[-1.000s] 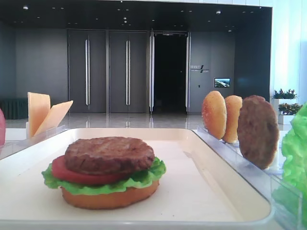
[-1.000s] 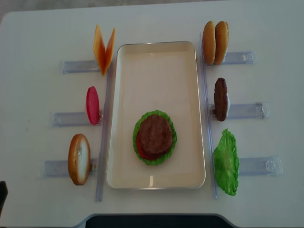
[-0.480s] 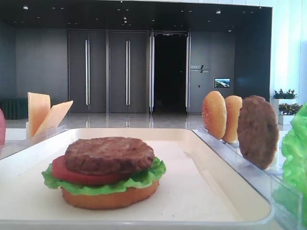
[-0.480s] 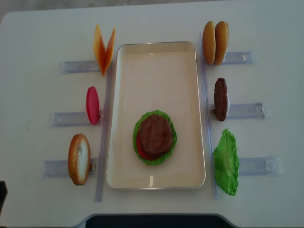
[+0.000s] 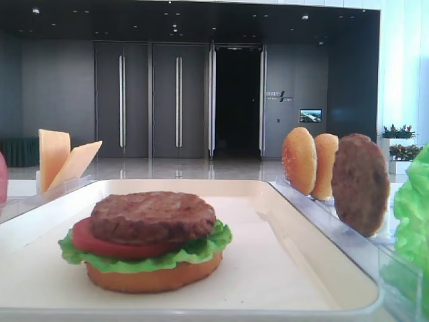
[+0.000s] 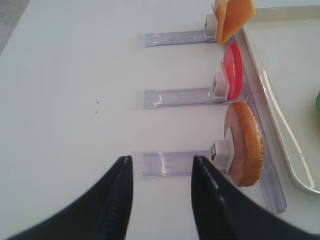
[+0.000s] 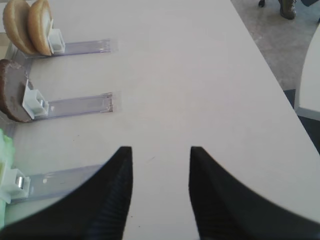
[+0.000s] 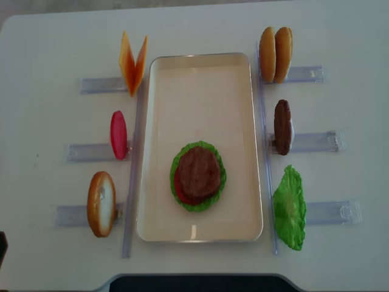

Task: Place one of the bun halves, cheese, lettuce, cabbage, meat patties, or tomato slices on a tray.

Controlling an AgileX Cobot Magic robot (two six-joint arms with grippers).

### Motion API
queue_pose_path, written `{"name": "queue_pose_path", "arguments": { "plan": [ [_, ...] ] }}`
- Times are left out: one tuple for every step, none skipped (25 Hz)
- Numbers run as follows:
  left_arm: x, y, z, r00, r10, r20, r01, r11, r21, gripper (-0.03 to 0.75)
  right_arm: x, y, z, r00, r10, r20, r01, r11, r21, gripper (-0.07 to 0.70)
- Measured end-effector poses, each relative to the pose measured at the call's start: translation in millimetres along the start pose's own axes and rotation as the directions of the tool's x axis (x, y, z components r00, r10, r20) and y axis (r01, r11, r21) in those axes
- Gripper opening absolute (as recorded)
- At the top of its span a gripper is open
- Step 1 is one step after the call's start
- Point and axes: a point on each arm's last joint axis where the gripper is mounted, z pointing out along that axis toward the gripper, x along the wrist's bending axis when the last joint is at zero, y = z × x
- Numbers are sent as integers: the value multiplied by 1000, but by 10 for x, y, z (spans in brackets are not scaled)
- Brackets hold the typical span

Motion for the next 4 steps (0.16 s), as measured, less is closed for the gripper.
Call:
{"name": "queue_pose_path", "arguments": {
  "plan": [
    [0, 0, 0, 1000, 0, 0, 0, 1000, 0, 286, 0, 0, 0, 1000, 0, 0, 0, 1000, 0, 293],
    [0, 0, 0, 1000, 0, 0, 0, 1000, 0, 281, 0, 0, 0, 1000, -1, 0, 1, 1000, 0, 293],
    [0, 0, 0, 1000, 0, 0, 0, 1000, 0, 278, 0, 0, 0, 1000, -8, 0, 8, 1000, 0, 293],
    [0, 0, 0, 1000, 0, 0, 0, 1000, 0, 276, 0, 0, 0, 1000, -9, -1, 9, 1000, 0, 293]
  ]
}}
